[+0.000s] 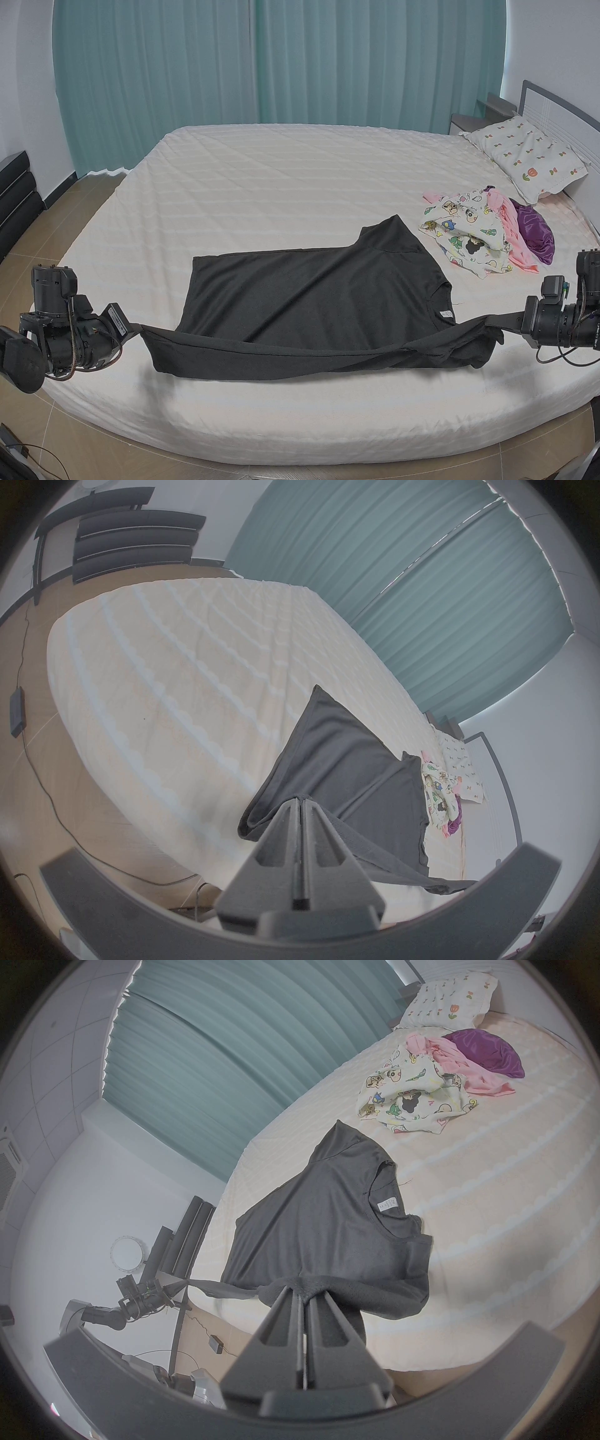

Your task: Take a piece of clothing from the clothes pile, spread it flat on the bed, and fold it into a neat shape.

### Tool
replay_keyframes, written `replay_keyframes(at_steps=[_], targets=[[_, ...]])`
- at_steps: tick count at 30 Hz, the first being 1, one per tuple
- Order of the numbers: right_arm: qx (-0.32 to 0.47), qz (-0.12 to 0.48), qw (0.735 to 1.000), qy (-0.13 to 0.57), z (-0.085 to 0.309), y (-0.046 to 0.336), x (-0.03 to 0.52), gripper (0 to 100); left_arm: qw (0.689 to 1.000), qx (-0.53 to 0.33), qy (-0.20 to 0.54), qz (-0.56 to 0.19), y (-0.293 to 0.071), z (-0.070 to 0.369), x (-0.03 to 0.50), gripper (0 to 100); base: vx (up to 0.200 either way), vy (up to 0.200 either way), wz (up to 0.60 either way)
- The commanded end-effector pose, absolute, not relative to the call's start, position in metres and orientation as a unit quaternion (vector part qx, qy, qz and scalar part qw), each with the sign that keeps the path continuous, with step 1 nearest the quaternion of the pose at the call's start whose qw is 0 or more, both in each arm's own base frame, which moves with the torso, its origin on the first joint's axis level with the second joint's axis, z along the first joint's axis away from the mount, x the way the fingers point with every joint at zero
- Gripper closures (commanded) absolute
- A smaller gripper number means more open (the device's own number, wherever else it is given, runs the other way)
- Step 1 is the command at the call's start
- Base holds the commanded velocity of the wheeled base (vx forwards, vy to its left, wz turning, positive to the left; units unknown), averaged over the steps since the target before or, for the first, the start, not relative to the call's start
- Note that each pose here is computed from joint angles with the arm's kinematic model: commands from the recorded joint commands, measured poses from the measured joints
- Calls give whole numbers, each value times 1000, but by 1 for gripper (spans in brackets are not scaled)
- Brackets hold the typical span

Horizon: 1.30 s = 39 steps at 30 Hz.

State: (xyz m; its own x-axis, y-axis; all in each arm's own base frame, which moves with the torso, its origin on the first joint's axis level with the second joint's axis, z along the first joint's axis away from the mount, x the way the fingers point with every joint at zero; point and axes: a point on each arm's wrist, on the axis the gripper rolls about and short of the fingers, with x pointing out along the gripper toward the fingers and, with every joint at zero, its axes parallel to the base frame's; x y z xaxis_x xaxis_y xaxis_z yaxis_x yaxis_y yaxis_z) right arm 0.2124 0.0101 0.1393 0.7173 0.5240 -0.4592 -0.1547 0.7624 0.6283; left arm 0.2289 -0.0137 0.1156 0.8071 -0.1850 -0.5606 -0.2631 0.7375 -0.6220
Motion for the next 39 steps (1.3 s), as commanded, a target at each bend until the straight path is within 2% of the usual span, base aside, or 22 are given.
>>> replay_keyframes(at_steps=[1, 8, 17, 25, 34, 39], targets=[[290, 185, 875, 341, 131, 10, 232, 100, 881, -363, 304, 22, -14, 110, 241, 100, 0, 0, 0], [289, 189, 872, 348, 127, 12, 255, 100, 889, -373, 263, 42, -14, 105, 262, 100, 0, 0, 0], [279, 188, 869, 362, 116, 24, 283, 100, 884, -370, 280, 51, -15, 85, 281, 100, 0, 0, 0], [268, 153, 893, 328, 107, 25, 311, 100, 885, -370, 279, 50, -17, 76, 309, 100, 0, 0, 0], [287, 142, 885, 338, 99, 24, 314, 100, 882, -372, 284, 52, -18, 67, 325, 100, 0, 0, 0], [333, 134, 875, 324, 97, 25, 312, 100, 876, -393, 273, 57, -17, 63, 336, 100, 0, 0, 0]])
